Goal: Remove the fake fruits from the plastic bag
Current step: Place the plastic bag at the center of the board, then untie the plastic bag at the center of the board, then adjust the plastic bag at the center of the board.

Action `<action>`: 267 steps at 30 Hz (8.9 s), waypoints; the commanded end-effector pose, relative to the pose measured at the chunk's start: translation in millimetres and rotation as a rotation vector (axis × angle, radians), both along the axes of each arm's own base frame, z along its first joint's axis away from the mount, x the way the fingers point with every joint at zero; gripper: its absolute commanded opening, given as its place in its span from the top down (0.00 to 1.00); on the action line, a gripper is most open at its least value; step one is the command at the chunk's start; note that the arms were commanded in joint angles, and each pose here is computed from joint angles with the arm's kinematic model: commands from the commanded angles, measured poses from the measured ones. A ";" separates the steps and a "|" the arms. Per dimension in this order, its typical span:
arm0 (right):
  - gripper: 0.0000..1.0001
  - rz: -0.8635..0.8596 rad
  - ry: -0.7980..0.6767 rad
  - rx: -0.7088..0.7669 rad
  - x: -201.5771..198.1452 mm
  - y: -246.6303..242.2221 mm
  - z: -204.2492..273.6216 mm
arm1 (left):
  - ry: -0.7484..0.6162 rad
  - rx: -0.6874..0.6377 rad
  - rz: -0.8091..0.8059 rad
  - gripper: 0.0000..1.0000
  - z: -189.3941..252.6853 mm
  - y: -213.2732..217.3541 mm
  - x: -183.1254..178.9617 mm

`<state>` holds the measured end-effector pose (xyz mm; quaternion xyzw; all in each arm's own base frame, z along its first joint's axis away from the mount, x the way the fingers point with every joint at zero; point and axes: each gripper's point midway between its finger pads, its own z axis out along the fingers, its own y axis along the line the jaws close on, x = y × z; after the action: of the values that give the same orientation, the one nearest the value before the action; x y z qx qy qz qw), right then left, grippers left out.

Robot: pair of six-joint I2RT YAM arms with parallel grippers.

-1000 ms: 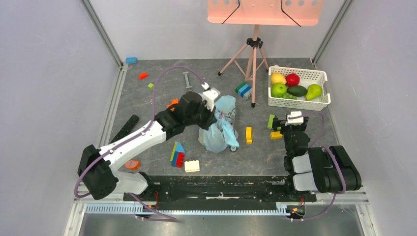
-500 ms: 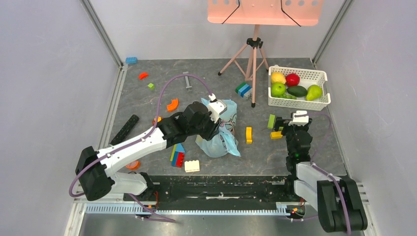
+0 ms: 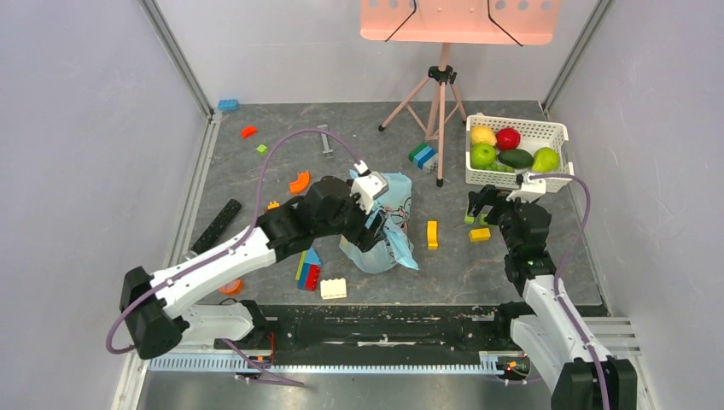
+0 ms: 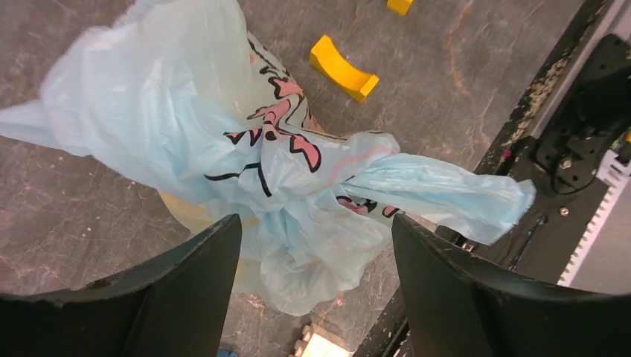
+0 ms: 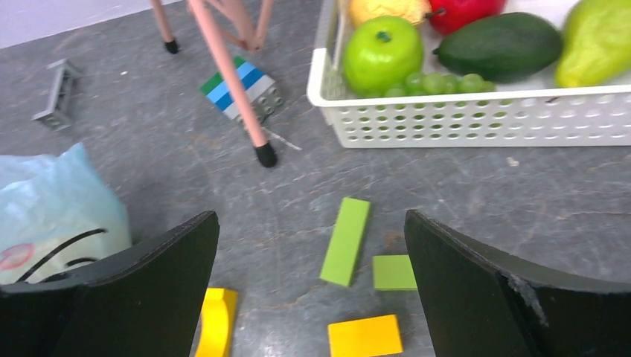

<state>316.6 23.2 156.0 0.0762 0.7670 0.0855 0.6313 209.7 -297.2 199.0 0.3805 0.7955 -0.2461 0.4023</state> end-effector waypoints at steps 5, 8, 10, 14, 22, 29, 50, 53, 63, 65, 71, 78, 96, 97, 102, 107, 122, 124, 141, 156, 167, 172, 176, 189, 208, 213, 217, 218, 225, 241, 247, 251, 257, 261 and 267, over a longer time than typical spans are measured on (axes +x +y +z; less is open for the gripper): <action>0.02 0.252 -0.020 0.150 -6.7 51.6 50.0 | -0.085 -0.179 -0.016 0.17 53.9 12.7 -19.7; 0.01 0.337 -0.009 0.175 -10.6 72.2 68.4 | -0.111 -0.220 0.041 0.16 49.9 29.7 -23.3; 0.01 0.382 0.003 0.164 -13.5 90.8 81.9 | -0.127 -0.263 0.073 0.16 41.6 39.2 -26.3; 0.01 0.472 0.060 0.135 -23.1 140.4 97.9 | -0.149 -0.338 0.149 0.17 28.5 53.0 -26.3; 0.05 0.630 0.152 0.104 -50.5 230.3 107.5 | -0.191 -0.416 0.228 0.17 15.5 56.3 -14.3; 0.06 0.608 0.219 0.033 -58.7 267.8 95.9 | -0.216 -0.448 0.190 0.16 14.6 42.2 -9.9; 0.48 0.558 0.264 -0.012 -49.7 280.7 68.2 | -0.241 -0.406 0.168 0.16 -4.9 22.3 6.2; 0.58 0.569 0.257 0.000 -51.8 281.0 68.4 | -0.238 -0.409 0.161 0.16 -5.4 19.0 6.8; 0.87 0.645 0.245 0.070 -64.5 289.6 70.9 | -0.237 -0.400 0.178 0.18 -10.6 11.2 16.5; 0.90 0.657 0.244 0.082 -66.8 291.1 70.8 | -0.233 -0.398 0.186 0.25 -11.0 9.7 18.8; 0.94 0.627 0.223 0.091 -66.6 282.3 73.8 | -0.208 -0.396 0.184 0.68 -13.9 5.3 19.4; 0.95 0.507 0.182 0.071 -55.2 248.0 78.8 | -0.210 -0.389 0.223 0.98 -16.3 22.7 13.7; 0.96 0.253 0.201 0.063 -34.7 147.4 46.5 | -0.243 -0.335 0.374 0.98 -20.9 78.9 5.8; 0.96 0.232 0.204 0.061 -35.2 141.5 44.2 | -0.242 -0.337 0.377 0.98 -20.5 80.1 5.1; 0.95 0.115 0.246 0.073 -38.0 115.4 26.9 | -0.236 -0.345 0.398 0.98 -21.8 84.9 3.9; 0.86 0.084 0.260 0.089 -41.6 106.6 22.2 | -0.232 -0.341 0.397 0.98 -22.7 84.3 4.1; 0.22 0.604 -0.219 -0.506 -52.7 134.6 125.2 | -0.389 -0.316 0.068 0.98 18.3 28.9 3.8; 0.22 0.692 -0.291 -0.600 -56.2 144.1 134.7 | -0.399 -0.307 0.045 0.98 20.9 23.6 5.2; 0.22 1.444 -0.232 -1.127 -83.9 185.7 106.0 | -0.546 -0.172 -0.264 0.98 4.0 6.3 -12.9; 0.23 1.532 -0.089 -1.162 -87.6 176.2 55.9 | -0.546 -0.139 -0.312 0.98 -5.9 -3.1 -10.4; 0.25 1.558 -0.022 -1.188 -71.1 183.0 37.3 | -0.555 -0.142 -0.312 0.98 -3.7 -1.8 -11.0; 0.34 1.542 0.046 -1.200 -66.9 177.3 26.5 | -0.553 -0.141 -0.312 0.98 -4.4 -1.7 -11.3; 0.48 1.527 0.078 -1.198 -65.2 174.7 21.4 | -0.555 -0.140 -0.311 0.98 -4.6 -1.3 -11.2; 1.00 1.245 0.012 -1.047 -53.3 175.3 37.8 | -0.569 -0.146 -0.228 0.98 2.9 5.1 -1.1; 1.00 0.526 -0.074 -0.298 -31.9 150.6 72.1 | -0.611 -0.191 0.131 0.98 22.8 49.1 29.7; 1.00 0.379 -0.059 -0.168 -30.7 133.4 73.0 | -0.608 -0.181 0.157 0.98 17.7 55.6 30.4; 1.00 0.243 -0.055 -0.051 -32.4 114.7 71.7 | -0.602 -0.176 0.173 0.98 14.9 58.5 31.1; 1.00 0.218 -0.053 -0.015 -33.7 111.6 70.9 | -0.601 -0.176 0.176 0.98 14.7 59.0 31.1; 1.00 0.102 -0.043 0.245 -43.8 101.1 61.3 | -0.587 -0.178 0.181 0.98 12.0 59.7 30.2; 1.00 0.022 -0.065 0.552 -55.2 94.1 41.5 | -0.596 -0.170 0.090 0.29 25.1 56.7 17.3; 1.00 0.081 -0.077 0.536 -55.2 103.6 51.4 | -0.585 -0.208 -0.218 0.14 55.8 24.5 -19.7; 1.00 0.097 -0.074 0.527 -54.4 106.5 51.7 | -0.578 -0.266 -0.410 0.00 81.5 7.7 -49.4; 1.00 0.120 -0.071 0.525 -54.3 111.4 52.0 | -0.575 -0.193 -0.499 0.00 73.7 -20.6 -62.5; 1.00 0.123 -0.067 0.515 -53.7 112.1 50.6 | -0.586 -0.149 -0.555 0.00 66.0 -56.0 -74.6; 1.00 0.130 -0.060 0.502 -54.3 112.9 46.7 | -0.677 -0.051 -0.479 0.00 58.5 -100.3 -63.4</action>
<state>260.2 132.8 180.1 0.1847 0.7247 0.2996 0.5924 126.0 -376.3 232.2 0.6218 0.5163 -0.2778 0.5192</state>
